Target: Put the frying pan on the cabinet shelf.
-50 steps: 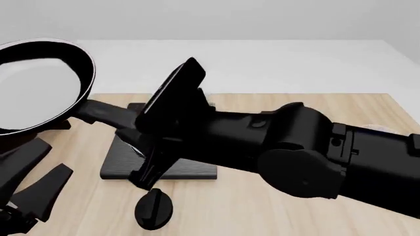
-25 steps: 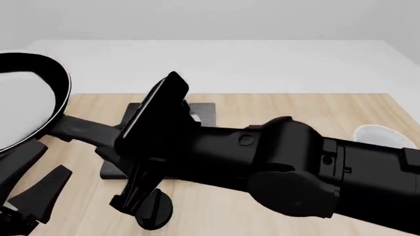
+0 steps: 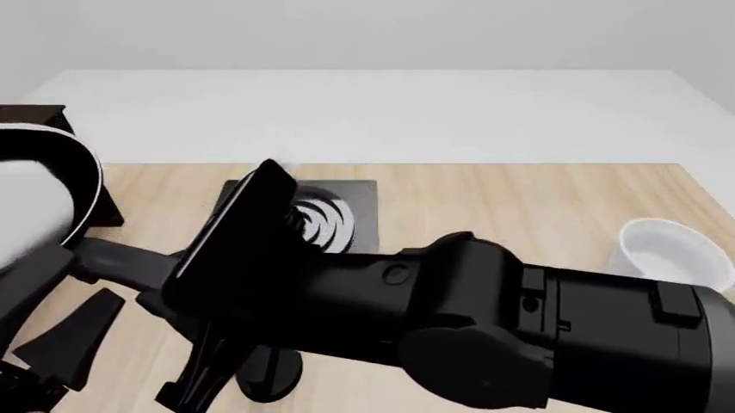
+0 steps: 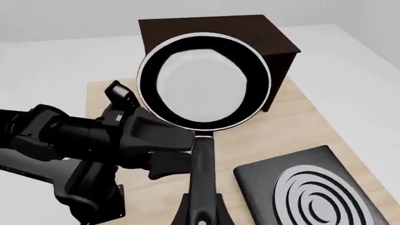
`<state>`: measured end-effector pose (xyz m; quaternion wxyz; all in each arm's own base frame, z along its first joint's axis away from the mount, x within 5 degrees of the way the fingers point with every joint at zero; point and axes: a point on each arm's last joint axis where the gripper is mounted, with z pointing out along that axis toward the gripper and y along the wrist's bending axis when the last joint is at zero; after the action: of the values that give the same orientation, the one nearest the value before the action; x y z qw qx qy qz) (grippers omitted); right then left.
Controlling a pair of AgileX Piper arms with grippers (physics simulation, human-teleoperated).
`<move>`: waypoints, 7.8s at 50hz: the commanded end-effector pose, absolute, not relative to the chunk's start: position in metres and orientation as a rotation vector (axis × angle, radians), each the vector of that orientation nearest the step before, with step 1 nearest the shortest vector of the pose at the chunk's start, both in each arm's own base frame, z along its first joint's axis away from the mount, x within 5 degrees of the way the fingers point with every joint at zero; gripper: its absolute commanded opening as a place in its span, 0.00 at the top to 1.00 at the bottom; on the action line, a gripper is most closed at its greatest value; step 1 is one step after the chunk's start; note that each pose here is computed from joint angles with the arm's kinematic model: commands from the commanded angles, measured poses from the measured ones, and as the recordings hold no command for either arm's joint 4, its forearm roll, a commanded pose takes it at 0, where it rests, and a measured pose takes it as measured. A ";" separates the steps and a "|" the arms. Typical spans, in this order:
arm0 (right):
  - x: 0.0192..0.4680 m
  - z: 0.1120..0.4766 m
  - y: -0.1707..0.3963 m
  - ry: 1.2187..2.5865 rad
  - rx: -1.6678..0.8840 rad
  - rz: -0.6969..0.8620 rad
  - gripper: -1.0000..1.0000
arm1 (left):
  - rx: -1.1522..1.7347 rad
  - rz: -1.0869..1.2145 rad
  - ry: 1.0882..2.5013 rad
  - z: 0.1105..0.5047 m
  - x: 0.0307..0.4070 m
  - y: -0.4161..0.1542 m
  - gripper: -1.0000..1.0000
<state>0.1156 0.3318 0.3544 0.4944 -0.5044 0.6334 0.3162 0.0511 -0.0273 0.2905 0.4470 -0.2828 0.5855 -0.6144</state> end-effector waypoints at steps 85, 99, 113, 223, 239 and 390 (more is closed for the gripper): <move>0.118 0.402 0.214 1.407 -1.044 0.635 0.00 | -0.734 -1.494 1.433 0.290 0.052 -0.025 1.00; 0.113 0.385 0.116 1.521 -0.798 0.472 0.00 | -0.642 -1.459 1.440 0.306 0.048 -0.025 1.00; 0.083 0.357 0.053 1.598 -0.577 0.338 0.00 | -0.585 -1.393 1.436 0.318 0.047 -0.023 1.00; 0.065 0.301 0.032 1.742 -0.350 0.370 0.00 | -1.012 -0.970 1.017 0.326 0.230 0.047 1.00; 0.068 0.296 0.033 1.743 -0.353 0.366 0.00 | -1.055 -0.930 0.997 0.306 0.227 0.058 1.00; 0.080 0.269 0.039 1.792 -0.398 0.336 0.00 | -0.735 -0.655 1.403 0.316 0.099 0.007 0.00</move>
<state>0.0796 0.0392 0.2705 0.5954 -0.1667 0.7718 0.1487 0.1185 0.0126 0.2977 0.6497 -0.3743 0.5714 -0.3337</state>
